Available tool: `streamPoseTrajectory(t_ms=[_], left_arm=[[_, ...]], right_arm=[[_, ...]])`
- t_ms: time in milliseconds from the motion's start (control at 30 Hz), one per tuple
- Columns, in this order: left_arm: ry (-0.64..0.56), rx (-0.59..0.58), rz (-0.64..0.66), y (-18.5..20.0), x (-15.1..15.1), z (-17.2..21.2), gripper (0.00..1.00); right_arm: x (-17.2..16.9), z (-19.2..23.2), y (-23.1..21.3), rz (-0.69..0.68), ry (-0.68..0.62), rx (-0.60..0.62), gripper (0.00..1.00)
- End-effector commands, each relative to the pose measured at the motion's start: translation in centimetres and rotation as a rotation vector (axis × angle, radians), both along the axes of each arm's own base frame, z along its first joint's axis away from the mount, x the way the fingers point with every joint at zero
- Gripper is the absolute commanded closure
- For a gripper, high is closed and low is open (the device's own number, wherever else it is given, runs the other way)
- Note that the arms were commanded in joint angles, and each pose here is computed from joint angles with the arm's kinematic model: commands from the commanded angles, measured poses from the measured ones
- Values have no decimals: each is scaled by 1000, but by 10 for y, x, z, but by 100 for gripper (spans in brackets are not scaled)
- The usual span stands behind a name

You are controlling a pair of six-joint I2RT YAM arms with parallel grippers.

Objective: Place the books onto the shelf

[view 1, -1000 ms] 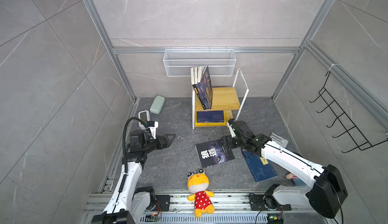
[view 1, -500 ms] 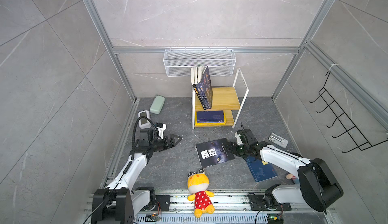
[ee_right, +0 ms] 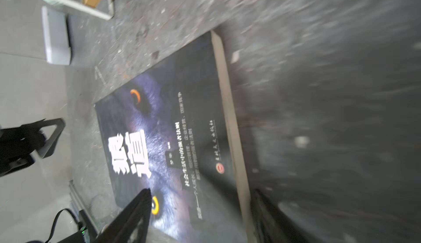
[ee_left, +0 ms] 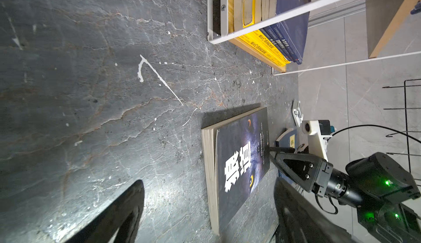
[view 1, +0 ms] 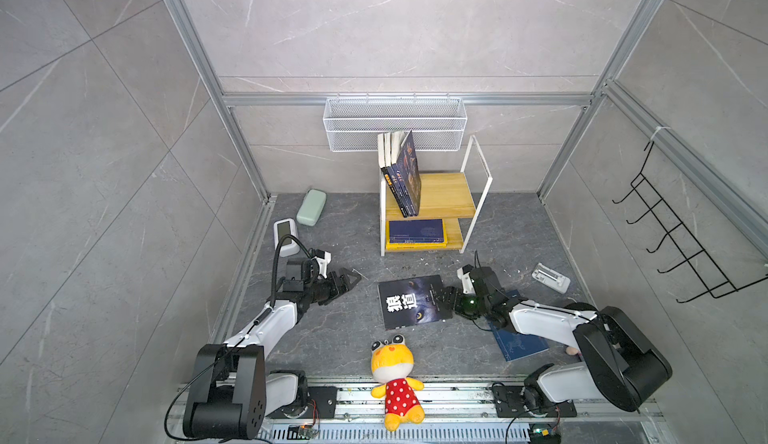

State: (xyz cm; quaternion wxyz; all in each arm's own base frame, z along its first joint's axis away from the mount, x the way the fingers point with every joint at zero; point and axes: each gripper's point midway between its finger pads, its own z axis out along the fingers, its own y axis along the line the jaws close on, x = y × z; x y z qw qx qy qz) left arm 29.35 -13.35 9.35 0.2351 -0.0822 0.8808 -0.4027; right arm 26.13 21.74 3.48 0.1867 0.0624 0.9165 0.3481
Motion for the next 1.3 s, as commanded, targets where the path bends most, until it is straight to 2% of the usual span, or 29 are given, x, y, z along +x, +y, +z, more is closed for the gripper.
streamPoseTrajectory(t_ms=[0, 100, 200, 333, 433, 700, 867, 1000, 1200, 1267], left_arm=[[-14, -6, 9, -3, 12, 4, 17], [20, -1, -17, -10, 11, -4, 21], [66, 13, -17, -12, 7, -18, 27], [90, 50, -32, -11, 5, -32, 30], [90, 63, -55, -15, 11, -37, 30], [104, 97, -134, -26, 36, -48, 30], [177, 97, -154, -38, 37, -50, 44], [152, 96, -217, -52, 32, -33, 53], [150, 92, -213, -53, 26, -23, 61], [152, 108, -199, -50, 27, -22, 69]], right_arm=[[-44, -46, 0, 9, 190, -73, 30], [-46, -51, 16, 36, 188, -86, 31], [-50, -58, 27, 43, 212, -87, 38], [-53, -64, 34, 61, 214, -94, 41], [-53, -67, 31, 57, 222, -120, 46], [-49, -66, 23, 68, 200, -197, 47], [-39, -62, 27, 99, 182, -251, 49], [-31, -60, 35, 112, 169, -244, 49], [-16, -56, 47, 129, 155, -241, 49], [-12, -56, 50, 138, 153, -248, 49]])
